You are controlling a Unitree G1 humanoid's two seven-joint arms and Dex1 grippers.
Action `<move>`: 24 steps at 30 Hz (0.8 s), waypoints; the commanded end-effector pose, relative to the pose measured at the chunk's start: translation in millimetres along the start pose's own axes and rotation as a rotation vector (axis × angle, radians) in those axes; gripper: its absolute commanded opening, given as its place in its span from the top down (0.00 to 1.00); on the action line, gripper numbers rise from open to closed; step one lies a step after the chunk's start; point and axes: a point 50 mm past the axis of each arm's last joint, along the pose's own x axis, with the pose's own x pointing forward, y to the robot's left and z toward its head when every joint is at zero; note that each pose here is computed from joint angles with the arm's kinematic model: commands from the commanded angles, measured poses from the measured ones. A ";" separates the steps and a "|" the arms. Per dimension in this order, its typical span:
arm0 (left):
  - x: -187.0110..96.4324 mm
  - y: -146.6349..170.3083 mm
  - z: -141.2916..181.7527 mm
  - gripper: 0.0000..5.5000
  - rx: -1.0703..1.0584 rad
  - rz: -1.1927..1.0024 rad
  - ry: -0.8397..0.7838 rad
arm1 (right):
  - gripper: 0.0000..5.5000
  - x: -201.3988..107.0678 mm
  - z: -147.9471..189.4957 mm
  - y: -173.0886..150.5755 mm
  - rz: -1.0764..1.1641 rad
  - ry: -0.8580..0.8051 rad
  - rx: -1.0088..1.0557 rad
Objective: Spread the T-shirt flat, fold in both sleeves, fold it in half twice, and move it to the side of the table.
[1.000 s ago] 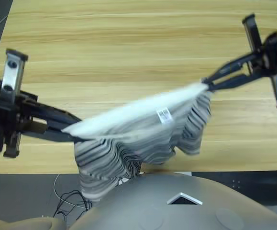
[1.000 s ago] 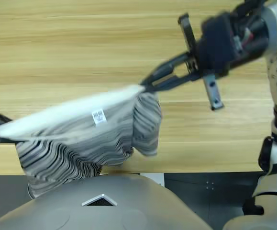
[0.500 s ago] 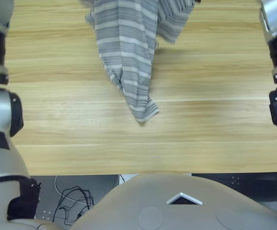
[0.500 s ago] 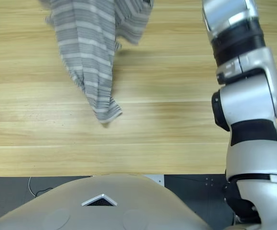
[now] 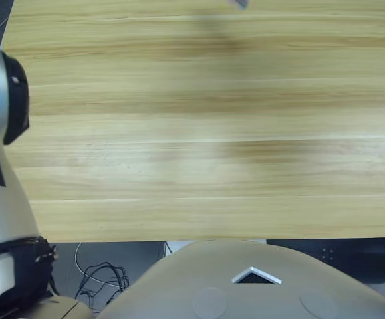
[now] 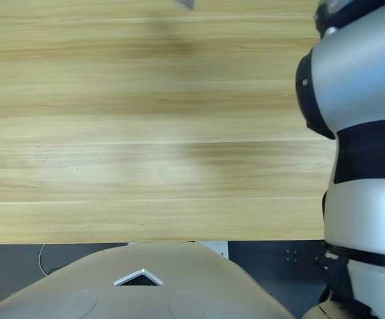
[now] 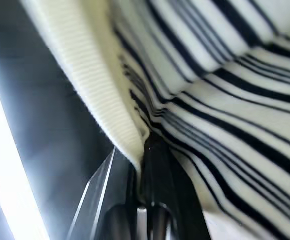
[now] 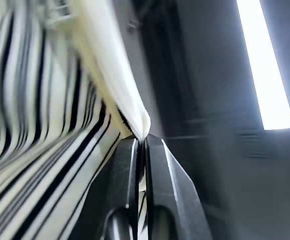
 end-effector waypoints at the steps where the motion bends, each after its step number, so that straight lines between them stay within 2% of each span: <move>1: -82.3 -99.6 11.6 0.98 -0.043 -0.574 -0.397 | 0.98 -55.4 -20.3 73.8 0.522 0.015 0.449; 3: -127.5 -109.7 31.6 0.98 -0.042 -0.738 -0.597 | 0.98 -92.7 -16.2 100.0 0.872 -0.104 0.735; 5: -160.2 -99.1 54.1 0.98 -0.062 -0.842 -0.708 | 0.98 -123.2 -10.8 102.3 1.140 -0.222 0.932; 7: -179.2 -80.8 73.1 0.98 -0.089 -0.917 -0.776 | 0.98 -142.4 -2.1 95.4 1.302 -0.304 1.029; 11: -198.7 -43.4 87.2 0.98 -0.091 -1.020 -0.803 | 0.98 -151.4 9.8 83.9 1.368 -0.387 1.117; 13: -201.9 -36.1 91.4 0.98 -0.093 -1.034 -0.802 | 0.98 -157.3 12.1 82.4 1.394 -0.395 1.144; 20: -240.7 -66.4 117.8 0.98 -0.134 -1.261 -0.854 | 0.98 -211.9 30.9 106.9 1.613 -0.343 1.206; 24: -265.5 -83.8 119.8 0.98 -0.126 -1.409 -0.853 | 0.98 -236.4 43.3 113.7 1.727 -0.323 1.213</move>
